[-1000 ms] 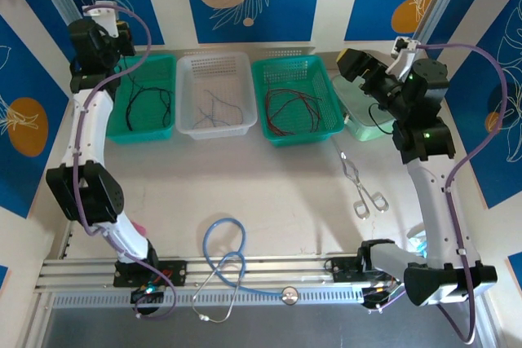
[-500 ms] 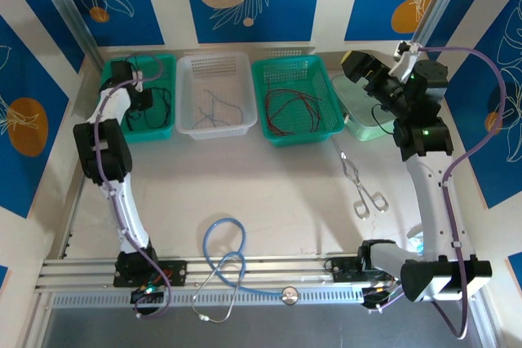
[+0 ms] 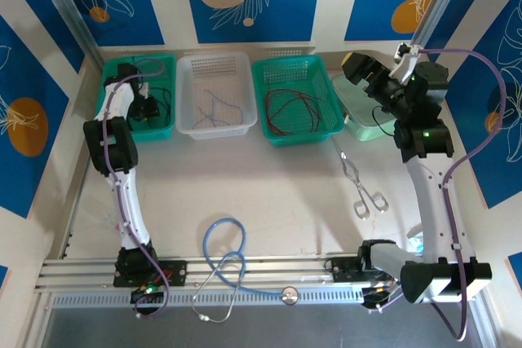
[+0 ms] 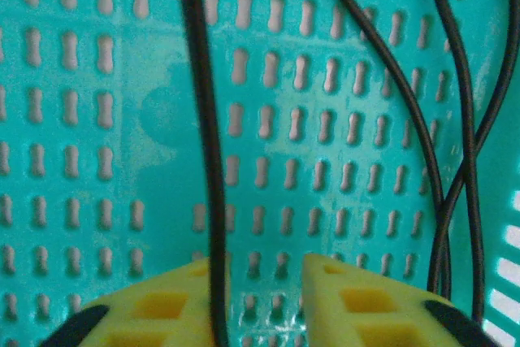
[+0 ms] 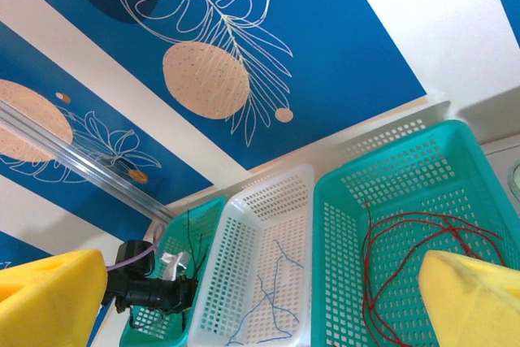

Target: Untangle the cables

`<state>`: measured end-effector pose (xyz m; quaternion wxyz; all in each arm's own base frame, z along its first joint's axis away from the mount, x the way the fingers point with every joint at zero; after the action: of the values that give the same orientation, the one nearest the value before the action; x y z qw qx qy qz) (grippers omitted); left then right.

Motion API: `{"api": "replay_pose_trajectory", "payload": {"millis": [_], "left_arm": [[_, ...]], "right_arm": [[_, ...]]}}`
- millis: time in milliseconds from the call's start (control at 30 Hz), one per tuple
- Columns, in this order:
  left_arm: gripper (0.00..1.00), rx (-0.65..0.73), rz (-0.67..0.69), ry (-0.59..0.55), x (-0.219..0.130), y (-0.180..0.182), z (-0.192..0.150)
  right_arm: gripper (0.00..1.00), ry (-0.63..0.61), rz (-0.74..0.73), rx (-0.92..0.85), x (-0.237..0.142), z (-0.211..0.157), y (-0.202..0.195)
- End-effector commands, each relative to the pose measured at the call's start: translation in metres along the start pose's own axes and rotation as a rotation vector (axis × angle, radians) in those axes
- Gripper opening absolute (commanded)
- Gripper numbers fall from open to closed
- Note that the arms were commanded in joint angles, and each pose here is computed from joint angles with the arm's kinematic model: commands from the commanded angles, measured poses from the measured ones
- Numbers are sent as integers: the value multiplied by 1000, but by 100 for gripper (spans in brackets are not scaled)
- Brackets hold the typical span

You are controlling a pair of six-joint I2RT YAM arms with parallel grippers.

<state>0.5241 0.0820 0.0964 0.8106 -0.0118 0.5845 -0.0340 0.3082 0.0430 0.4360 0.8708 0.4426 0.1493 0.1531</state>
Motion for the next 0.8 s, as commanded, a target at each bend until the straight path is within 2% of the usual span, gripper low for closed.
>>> {"api": "replay_pose_trajectory", "payload": {"millis": [0, 100, 200, 233, 267, 333, 467, 633, 767], "left_arm": [[34, -10, 15, -64, -35, -2, 10], [42, -11, 16, -105, -54, -5, 13], [73, -21, 13, -119, -69, -7, 13], [87, -25, 18, -127, -75, -7, 13], [91, -24, 17, -142, -82, -9, 13], [92, 13, -5, -193, -99, -14, 16], [97, 79, 58, -333, -152, -18, 20], [99, 74, 86, -472, -208, -25, 16], [99, 50, 11, -602, -239, -44, 4]], "right_arm": [[98, -13, 36, -19, -14, 3, 15], [98, -16, 43, -10, -18, 2, 16], [98, -22, 54, -6, -23, -1, 19], [98, -26, 54, -9, -26, -1, 20], [98, -31, 54, -11, -30, -2, 21], [98, -41, 54, -21, -37, -3, 24], [100, -50, 31, -42, -50, -7, 23], [99, -68, -3, -48, -58, -14, 13], [99, -48, -51, -90, -50, -20, -3]]}}
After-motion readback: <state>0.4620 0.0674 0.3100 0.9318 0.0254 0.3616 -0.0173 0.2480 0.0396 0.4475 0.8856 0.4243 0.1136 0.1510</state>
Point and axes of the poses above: each hand's point on the last joint's axis, 136 mm out from that joint toward the fingers, its own x axis out along the fingers, its own y axis along the line the jaws close on, z = x × y, the point moved 6 cm from there along -x, back along the fingers, and after that the axes turned 14 degrees about x, right-handed, at the moved point
